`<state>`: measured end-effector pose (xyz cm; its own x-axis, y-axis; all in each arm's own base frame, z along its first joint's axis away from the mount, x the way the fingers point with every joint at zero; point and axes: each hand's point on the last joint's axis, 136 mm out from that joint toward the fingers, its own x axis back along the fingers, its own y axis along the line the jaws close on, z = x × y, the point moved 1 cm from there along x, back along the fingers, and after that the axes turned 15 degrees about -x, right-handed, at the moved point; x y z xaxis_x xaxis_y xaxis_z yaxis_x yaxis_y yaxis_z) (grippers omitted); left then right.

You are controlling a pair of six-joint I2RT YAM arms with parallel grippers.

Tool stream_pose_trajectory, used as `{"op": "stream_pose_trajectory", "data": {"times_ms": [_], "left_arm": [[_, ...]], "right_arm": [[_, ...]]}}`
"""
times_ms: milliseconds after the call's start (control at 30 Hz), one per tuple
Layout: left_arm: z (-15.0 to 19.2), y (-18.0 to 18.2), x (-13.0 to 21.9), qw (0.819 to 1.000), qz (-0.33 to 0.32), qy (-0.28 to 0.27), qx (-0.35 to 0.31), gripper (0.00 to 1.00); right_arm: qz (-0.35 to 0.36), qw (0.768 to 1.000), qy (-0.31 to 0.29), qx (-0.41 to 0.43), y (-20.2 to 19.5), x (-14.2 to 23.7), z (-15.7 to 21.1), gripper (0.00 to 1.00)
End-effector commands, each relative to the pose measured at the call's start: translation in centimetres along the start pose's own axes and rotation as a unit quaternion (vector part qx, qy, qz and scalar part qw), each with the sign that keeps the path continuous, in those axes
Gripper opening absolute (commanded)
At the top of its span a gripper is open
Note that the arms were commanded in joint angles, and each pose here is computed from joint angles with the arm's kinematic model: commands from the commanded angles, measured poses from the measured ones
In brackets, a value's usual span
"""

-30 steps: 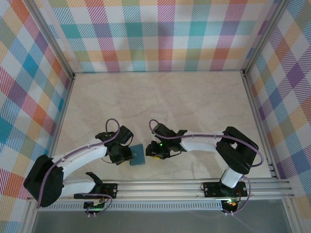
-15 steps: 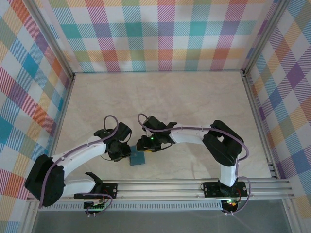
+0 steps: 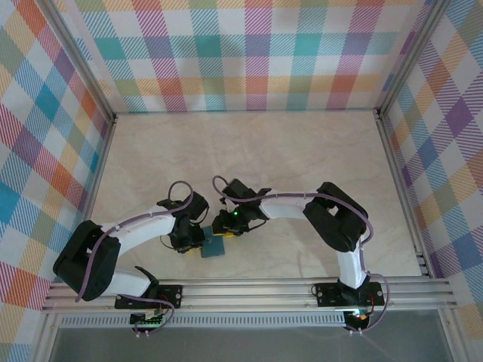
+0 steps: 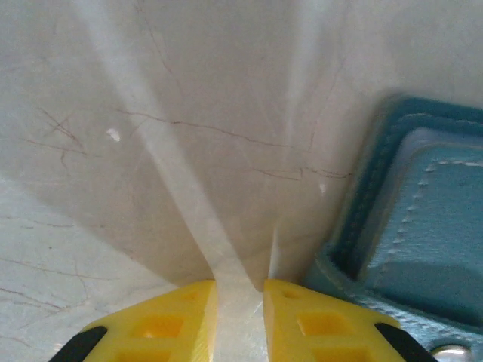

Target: Take the credit cards out of the card holder

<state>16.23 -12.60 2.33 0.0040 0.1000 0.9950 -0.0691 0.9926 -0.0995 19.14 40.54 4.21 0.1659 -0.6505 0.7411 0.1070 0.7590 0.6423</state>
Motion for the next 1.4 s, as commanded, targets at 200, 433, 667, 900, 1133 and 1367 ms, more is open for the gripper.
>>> {"op": "stream_pose_trajectory", "data": {"times_ms": [200,433,667,900,1133,1367], "left_arm": [[-0.9,-1.3,-0.1,0.999,0.026,-0.006,-0.017,0.24],[-1.5,-1.7,1.4,0.999,0.037,-0.029,-0.019,0.25],[-2.1,-3.9,5.1,0.993,0.087,-0.071,-0.035,0.31],[-1.8,-6.7,4.9,0.988,0.132,-0.055,-0.056,0.32],[-1.1,-6.9,3.1,0.99,0.12,-0.021,-0.067,0.3],[-0.8,-5.9,2.1,0.994,0.082,-0.006,-0.07,0.31]], "right_arm": [[-0.056,0.998,0.026,0.006,1.5,-0.2,0.9,0.22],[-0.041,0.999,0.007,0.005,0.8,0.4,0.9,0.04],[-0.035,0.999,-0.02,-0.004,0.3,1.8,1.1,0.01],[-0.049,0.999,-0.015,-0.018,0.2,1.8,1.5,0.01],[-0.051,0.998,-0.015,-0.03,-0.2,1.7,1.4,0.01],[-0.057,0.998,-0.014,-0.033,0.0,1.7,1.2,0.02]]}}
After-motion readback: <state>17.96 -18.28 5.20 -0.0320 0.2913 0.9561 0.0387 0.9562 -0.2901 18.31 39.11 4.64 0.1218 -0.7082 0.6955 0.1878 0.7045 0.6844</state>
